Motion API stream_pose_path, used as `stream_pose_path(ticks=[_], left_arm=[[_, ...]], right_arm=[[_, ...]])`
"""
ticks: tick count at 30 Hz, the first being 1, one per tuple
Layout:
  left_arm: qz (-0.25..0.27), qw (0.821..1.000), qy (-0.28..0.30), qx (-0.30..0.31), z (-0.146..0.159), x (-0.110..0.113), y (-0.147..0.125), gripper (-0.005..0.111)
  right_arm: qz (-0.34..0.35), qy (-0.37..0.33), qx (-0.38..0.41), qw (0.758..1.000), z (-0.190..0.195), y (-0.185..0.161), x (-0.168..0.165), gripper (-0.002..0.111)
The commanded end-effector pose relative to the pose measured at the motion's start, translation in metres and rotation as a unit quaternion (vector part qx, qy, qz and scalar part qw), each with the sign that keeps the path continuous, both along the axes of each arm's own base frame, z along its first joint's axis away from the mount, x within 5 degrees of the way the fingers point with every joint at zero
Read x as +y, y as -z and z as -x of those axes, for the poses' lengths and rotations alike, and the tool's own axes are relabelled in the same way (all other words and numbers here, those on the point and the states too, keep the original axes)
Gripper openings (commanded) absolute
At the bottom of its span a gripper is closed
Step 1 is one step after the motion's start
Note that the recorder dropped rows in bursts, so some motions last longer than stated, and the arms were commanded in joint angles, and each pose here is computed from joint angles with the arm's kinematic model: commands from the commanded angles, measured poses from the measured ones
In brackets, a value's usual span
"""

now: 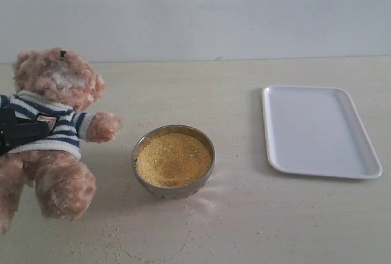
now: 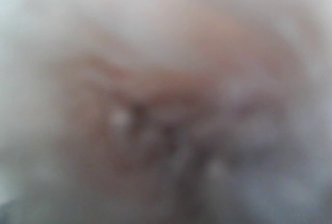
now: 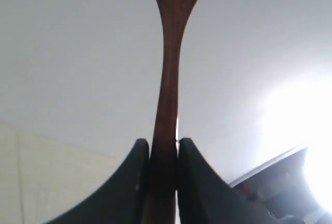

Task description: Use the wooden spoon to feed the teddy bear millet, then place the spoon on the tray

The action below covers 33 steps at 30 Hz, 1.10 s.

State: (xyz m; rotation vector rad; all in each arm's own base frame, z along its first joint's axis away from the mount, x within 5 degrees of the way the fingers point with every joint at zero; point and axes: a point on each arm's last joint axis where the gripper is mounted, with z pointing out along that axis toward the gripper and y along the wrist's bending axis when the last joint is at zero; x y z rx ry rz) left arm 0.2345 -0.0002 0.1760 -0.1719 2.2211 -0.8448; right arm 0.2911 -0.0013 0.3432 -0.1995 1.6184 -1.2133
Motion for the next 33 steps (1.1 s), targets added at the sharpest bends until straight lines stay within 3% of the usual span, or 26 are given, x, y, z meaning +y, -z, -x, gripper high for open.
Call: stream_pose_path(ticks=[1, 4, 8, 11, 17, 24, 25, 29, 33], left_arm=[[0.017, 1.0, -0.001, -0.006, 0.0, -0.001, -0.003, 0.005], [0.017, 1.0, -0.001, -0.006, 0.0, -0.001, -0.003, 0.005], [0.017, 1.0, -0.001, -0.006, 0.0, -0.001, -0.003, 0.005], [0.017, 1.0, -0.001, -0.006, 0.0, -0.001, -0.003, 0.005], [0.024, 1.0, 0.004, -0.009, 0.0, -0.003, -0.004, 0.005], [0.027, 1.0, 0.007, -0.011, 0.0, -0.003, -0.004, 0.005], [0.027, 1.0, 0.007, -0.011, 0.0, -0.003, -0.004, 0.005], [0.027, 1.0, 0.007, -0.011, 0.0, -0.003, -0.004, 0.005], [0.027, 1.0, 0.007, -0.011, 0.0, -0.003, -0.004, 0.005]], right_arm=[[-0.08, -0.016, -0.174, 0.981, 0.023, -0.037, -0.004, 0.0], [-0.207, -0.089, -0.248, 0.942, 0.034, -0.05, -0.001, 0.0], [-0.407, -0.17, -0.308, 0.843, 0.038, -0.055, 0.007, 0.0], [-0.513, -0.193, -0.318, 0.773, 0.035, -0.051, 0.013, 0.0], [-0.646, -0.223, -0.336, 0.648, 0.031, -0.05, 0.023, 0.0], [-0.721, -0.281, -0.342, 0.534, 0.031, -0.058, 0.034, 0.0], [-0.706, -0.295, -0.342, 0.545, 0.032, -0.06, 0.035, 0.0], [-0.557, -0.381, -0.293, 0.678, 0.038, -0.07, 0.045, 0.0], [-0.454, -0.395, -0.276, 0.75, 0.047, -0.077, 0.044, 0.0]])
